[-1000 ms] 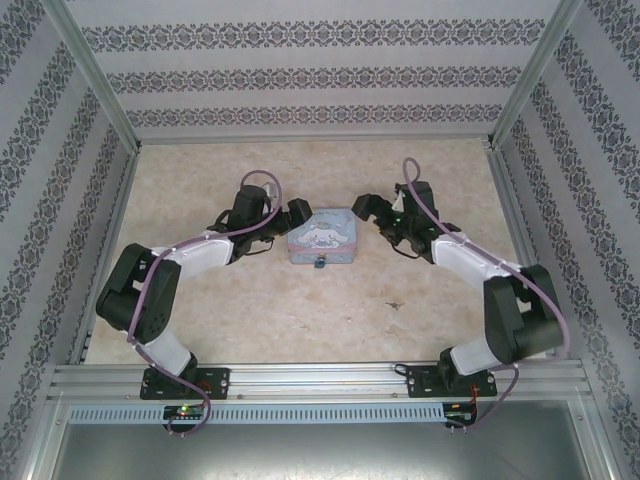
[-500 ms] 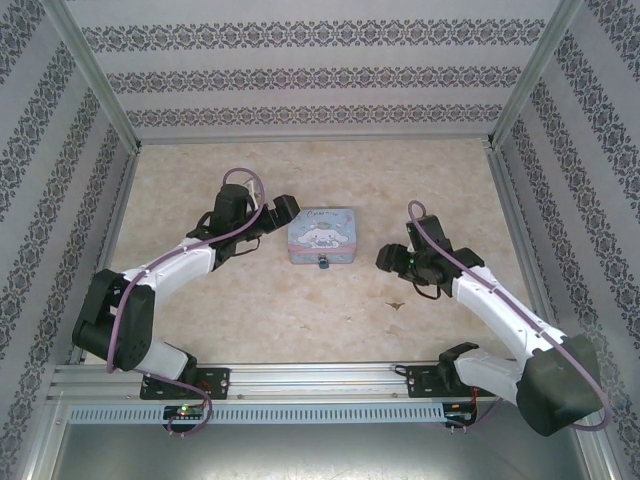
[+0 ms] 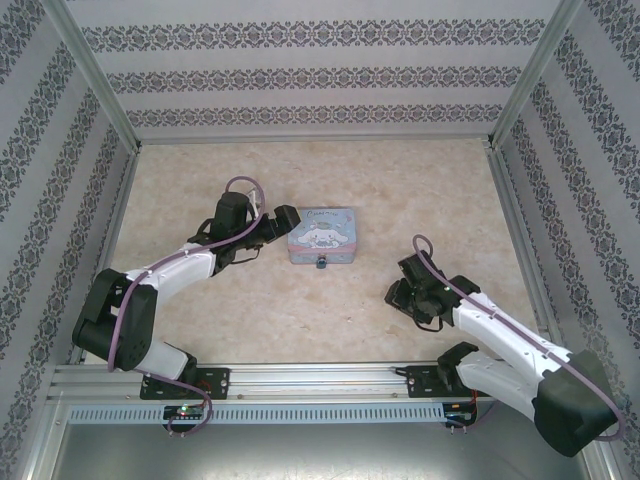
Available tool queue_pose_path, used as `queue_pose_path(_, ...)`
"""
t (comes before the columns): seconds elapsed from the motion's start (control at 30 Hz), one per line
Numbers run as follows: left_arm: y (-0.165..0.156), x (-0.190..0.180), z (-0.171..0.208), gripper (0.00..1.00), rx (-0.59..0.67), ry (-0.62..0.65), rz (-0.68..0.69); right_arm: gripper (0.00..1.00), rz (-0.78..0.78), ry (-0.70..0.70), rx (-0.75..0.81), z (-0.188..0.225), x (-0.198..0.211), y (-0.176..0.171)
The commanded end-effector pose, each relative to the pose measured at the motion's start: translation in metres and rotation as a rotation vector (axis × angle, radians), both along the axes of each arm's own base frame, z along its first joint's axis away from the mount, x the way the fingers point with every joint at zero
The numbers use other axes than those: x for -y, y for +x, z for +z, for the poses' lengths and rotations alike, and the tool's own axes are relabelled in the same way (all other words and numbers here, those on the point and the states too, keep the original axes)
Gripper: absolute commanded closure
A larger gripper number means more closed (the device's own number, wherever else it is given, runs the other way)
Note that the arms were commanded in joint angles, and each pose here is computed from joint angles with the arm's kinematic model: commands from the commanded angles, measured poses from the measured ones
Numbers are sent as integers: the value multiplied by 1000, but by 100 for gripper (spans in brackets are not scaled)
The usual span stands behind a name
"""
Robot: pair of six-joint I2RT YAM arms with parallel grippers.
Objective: Unlock a padlock with a key
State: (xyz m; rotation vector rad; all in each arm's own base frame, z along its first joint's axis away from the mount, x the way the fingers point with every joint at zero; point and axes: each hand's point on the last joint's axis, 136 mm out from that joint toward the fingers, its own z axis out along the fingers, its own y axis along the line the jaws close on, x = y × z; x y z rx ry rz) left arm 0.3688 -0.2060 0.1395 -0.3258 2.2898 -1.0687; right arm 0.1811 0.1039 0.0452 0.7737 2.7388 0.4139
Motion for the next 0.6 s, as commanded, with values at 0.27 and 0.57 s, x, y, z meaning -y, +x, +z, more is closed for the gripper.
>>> queue_pose_path(0.27,5,9,-1,1,-7,-62,-4,56,-307,30,-84,0,6,2)
queue_pose_path(0.57,9,16,2,1,-7,-99,-19,54,-321,-13,-160,-5,-4,16)
